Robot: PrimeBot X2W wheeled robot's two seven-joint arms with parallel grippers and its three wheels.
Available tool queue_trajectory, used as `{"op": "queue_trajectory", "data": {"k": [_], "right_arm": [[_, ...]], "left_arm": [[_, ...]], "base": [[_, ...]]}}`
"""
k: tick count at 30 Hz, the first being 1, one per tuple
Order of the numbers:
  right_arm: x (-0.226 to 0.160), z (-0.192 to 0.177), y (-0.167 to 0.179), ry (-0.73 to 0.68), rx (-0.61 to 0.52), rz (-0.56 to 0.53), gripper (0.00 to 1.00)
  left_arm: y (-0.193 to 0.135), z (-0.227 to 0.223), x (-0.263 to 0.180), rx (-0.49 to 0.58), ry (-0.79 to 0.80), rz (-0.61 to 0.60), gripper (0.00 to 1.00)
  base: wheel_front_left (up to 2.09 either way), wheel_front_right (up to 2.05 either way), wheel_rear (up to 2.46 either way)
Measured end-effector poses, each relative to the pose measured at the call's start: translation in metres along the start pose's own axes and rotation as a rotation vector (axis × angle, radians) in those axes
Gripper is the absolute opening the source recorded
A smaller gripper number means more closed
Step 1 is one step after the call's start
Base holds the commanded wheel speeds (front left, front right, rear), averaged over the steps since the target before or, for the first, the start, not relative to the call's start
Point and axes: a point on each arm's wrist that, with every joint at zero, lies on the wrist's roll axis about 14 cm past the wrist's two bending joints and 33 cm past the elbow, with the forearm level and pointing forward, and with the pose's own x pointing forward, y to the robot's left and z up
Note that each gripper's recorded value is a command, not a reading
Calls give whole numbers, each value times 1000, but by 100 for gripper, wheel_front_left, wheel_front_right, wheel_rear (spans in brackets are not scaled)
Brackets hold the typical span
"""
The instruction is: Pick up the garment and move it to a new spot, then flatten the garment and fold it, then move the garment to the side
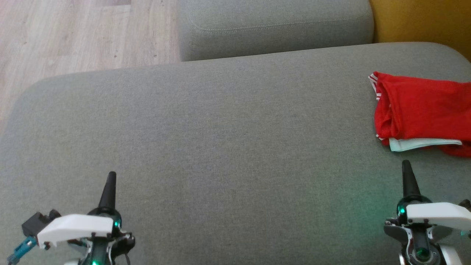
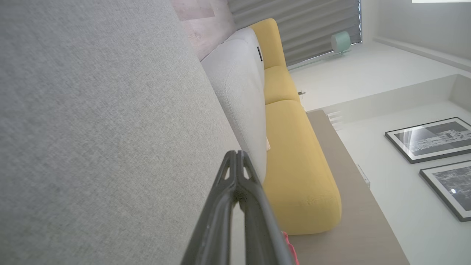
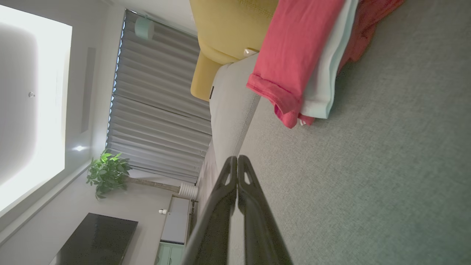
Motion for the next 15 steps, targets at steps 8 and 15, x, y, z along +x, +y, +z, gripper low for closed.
{"op": "queue_trajectory", "data": {"k": [8, 15], "right_arm": [[1, 3, 2, -4, 83, 7, 0], [1, 5, 1, -2, 160, 7, 0]], "left_arm": [[-2, 3, 2, -80, 4, -10, 0], [-2, 7, 3, -150, 0, -18, 0]], "base": [[0, 0, 0], [0, 0, 0]]}}
